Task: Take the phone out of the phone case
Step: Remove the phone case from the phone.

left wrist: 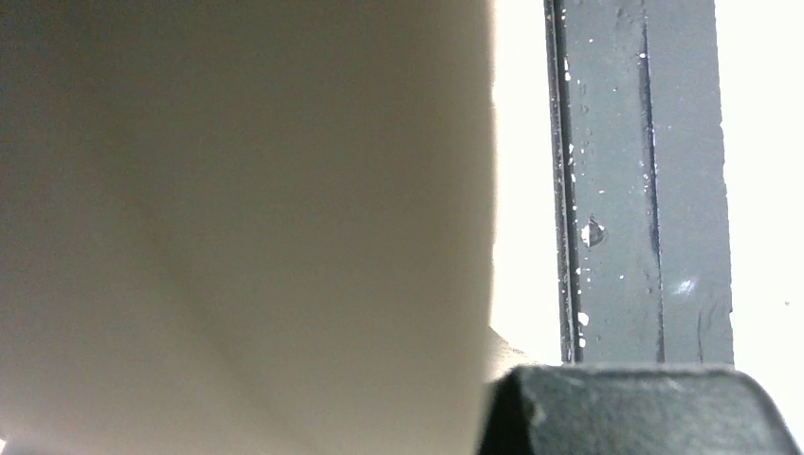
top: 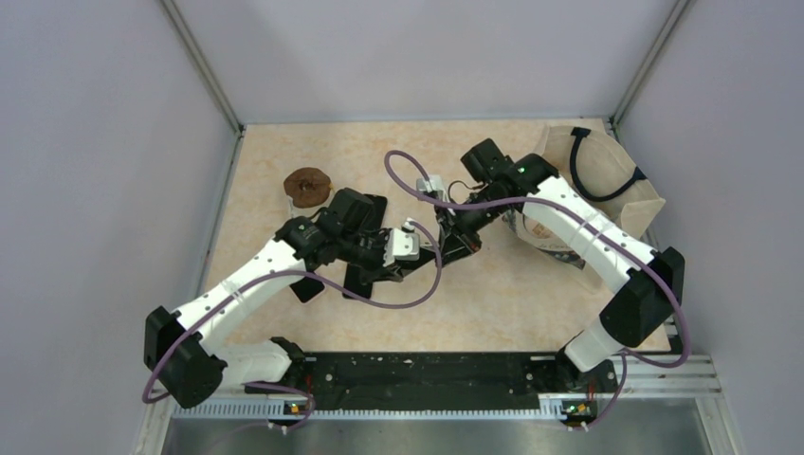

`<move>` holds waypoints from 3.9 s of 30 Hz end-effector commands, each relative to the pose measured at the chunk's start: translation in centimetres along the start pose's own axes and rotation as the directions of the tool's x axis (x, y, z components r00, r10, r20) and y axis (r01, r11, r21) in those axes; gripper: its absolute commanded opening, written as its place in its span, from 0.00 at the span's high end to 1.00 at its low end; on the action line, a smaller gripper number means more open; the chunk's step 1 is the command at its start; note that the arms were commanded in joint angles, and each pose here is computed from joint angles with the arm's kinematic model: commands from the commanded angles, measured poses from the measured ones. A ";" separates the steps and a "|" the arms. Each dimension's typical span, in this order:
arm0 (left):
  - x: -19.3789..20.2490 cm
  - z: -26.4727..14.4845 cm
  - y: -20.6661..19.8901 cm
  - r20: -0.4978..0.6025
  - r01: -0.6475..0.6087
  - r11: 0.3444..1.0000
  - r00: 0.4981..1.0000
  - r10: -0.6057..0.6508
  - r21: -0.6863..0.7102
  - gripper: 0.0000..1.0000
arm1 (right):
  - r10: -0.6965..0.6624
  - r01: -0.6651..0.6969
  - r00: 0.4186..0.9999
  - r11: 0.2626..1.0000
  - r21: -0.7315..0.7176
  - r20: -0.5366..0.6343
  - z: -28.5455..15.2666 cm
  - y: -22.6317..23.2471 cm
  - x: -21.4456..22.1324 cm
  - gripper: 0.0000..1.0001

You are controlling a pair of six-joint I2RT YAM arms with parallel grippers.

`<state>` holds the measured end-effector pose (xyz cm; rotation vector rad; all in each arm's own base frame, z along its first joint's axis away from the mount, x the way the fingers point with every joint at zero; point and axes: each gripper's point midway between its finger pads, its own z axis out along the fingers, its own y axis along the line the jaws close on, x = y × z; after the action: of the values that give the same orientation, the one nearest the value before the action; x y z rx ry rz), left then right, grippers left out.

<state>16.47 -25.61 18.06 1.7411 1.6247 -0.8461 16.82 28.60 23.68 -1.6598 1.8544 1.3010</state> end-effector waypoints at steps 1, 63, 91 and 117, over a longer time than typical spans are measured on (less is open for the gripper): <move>-2.8 0.7 -5.8 0.147 -0.188 0.957 0.976 0.158 0.222 1.00 | -0.261 0.224 0.954 0.948 0.227 0.149 -1.4 -5.6 -6.9 1.00; -5.3 -2.0 0.7 0.336 0.119 0.986 0.929 -0.153 0.119 1.00 | -0.414 0.406 0.837 0.908 0.103 0.358 -5.8 6.8 -7.4 0.53; -5.6 -2.2 0.5 0.350 0.108 0.986 0.925 -0.146 0.126 1.00 | -0.319 0.287 0.883 0.947 0.142 0.345 -3.9 2.7 -7.9 0.57; -6.6 -1.6 -0.9 0.338 0.032 0.985 0.937 -0.088 0.168 1.00 | -0.218 0.140 0.929 0.955 0.260 0.298 -1.8 -3.4 -8.2 0.59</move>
<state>17.48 -25.33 19.21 1.3925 1.8069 -1.1508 19.69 30.38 29.63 -1.3673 1.6061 1.2802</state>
